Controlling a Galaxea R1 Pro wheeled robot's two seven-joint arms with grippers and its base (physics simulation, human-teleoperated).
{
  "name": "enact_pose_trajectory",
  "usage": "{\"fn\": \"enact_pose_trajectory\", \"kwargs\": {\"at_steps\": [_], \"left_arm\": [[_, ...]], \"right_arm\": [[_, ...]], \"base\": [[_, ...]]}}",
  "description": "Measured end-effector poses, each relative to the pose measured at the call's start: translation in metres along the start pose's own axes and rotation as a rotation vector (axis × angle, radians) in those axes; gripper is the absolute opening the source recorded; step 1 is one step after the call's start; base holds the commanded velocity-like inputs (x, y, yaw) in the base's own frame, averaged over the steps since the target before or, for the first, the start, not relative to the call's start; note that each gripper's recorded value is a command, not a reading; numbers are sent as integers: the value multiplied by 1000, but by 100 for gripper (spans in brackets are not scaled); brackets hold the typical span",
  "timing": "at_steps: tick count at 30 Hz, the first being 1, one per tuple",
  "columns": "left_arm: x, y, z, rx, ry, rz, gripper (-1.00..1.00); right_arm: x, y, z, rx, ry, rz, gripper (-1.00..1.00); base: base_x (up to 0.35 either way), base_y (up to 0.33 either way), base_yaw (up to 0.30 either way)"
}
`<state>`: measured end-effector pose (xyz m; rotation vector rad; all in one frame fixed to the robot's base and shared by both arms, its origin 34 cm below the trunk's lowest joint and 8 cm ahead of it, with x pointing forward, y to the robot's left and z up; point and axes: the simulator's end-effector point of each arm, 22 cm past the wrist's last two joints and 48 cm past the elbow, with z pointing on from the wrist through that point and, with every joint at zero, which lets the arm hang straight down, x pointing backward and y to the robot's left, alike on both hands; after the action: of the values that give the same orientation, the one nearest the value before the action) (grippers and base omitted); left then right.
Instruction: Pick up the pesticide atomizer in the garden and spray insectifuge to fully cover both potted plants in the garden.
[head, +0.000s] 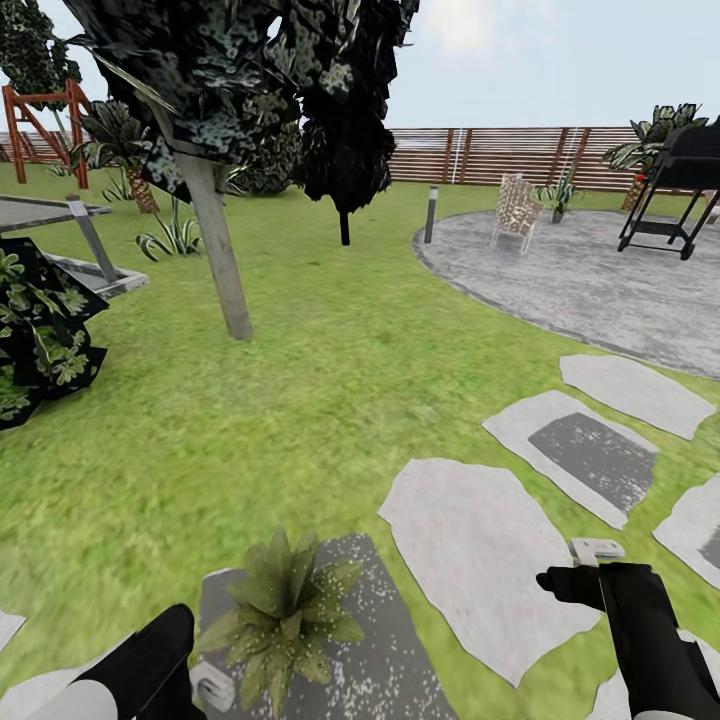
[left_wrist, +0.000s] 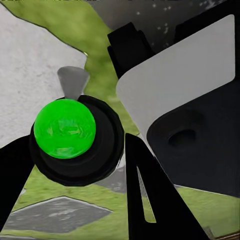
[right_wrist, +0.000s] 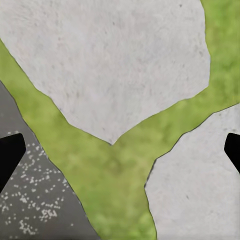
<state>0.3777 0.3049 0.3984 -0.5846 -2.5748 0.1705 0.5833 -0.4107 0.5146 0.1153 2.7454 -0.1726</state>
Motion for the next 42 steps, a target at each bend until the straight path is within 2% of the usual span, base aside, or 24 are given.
{"fn": "enact_pose_trajectory", "kwargs": {"at_steps": [11,26,42], "left_arm": [[-2,0,-1,8,-11,-10,-100],[-2,-1,-1,8,-10,-11,-100],[-2,0,-1,9,-9,-12,-100]], "right_arm": [[0,0,0,0,0,0,100],[0,0,0,0,0,-1,100],[0,0,0,0,1,0,100]], "base": [[0,2,-172],[0,251,-19],[-190,178,-257]]}}
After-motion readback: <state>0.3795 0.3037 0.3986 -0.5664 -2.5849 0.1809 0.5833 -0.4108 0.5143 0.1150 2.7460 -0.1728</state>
